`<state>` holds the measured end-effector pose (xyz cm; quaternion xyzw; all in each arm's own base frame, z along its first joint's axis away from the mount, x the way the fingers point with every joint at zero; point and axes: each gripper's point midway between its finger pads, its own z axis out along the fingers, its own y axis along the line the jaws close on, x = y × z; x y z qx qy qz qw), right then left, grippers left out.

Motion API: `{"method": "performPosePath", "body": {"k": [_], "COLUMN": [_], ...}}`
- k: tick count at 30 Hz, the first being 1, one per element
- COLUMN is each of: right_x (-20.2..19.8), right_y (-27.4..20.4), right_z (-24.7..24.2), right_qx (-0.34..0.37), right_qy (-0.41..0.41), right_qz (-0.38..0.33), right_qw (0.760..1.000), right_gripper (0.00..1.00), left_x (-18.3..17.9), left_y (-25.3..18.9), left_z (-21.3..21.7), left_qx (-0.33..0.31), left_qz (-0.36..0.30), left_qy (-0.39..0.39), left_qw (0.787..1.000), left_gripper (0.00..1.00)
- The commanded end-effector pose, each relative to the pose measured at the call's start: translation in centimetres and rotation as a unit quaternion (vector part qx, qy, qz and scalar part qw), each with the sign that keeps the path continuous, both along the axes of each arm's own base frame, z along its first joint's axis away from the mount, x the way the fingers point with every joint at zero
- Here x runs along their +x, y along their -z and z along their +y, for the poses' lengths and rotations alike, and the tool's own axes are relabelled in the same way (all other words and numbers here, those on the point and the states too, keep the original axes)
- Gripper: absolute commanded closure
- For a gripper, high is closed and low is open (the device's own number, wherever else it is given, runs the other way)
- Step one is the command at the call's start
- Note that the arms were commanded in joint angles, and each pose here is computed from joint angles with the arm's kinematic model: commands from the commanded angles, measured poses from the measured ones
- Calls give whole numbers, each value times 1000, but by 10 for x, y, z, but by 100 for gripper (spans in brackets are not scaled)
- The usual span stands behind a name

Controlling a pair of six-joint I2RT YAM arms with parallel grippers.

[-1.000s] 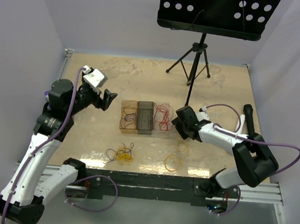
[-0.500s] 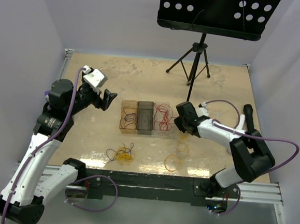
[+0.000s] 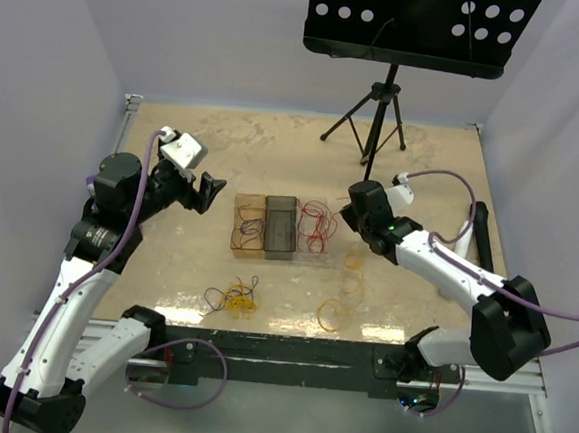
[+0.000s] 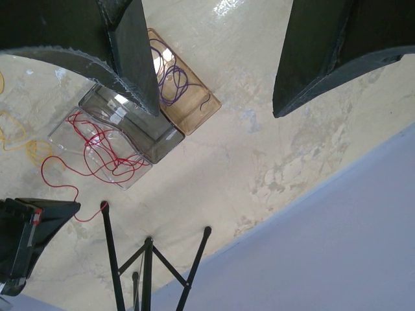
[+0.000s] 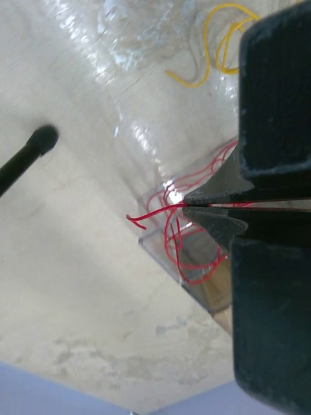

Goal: Untangle the cables
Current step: Place the cable in the bin.

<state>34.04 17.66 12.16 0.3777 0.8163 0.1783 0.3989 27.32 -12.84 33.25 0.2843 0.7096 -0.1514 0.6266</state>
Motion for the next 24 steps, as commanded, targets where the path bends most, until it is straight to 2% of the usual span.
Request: {"method": "performPosePath", "body": {"k": [1, 4, 9, 15, 24], "right_x": [8, 9, 5, 6, 3], "right_y": [-26, -22, 0, 3, 38], "right_z": [8, 33, 58, 78, 73], "right_qx": [-39, -42, -76, -101, -135], "right_qy": [-38, -102, -154, -187, -187], "right_qz": [-45, -54, -26, -24, 36], "right_qw": [998, 992, 985, 977, 972], "right_gripper": [100, 100, 100, 100, 100], "left_x": [3, 4, 4, 5, 4], "left_y": [-7, -6, -6, -5, -3], "left_z": [2, 1, 2, 3, 4], "left_qx": [-5, -6, -3, -1, 0], "left_qz": [-9, -7, -8, -6, -7], "left_qy": [-6, -5, -8, -11, -13], "left_qw": [1000, 1000, 1000, 1000, 1000], "left_gripper": [25, 25, 25, 25, 25]}}
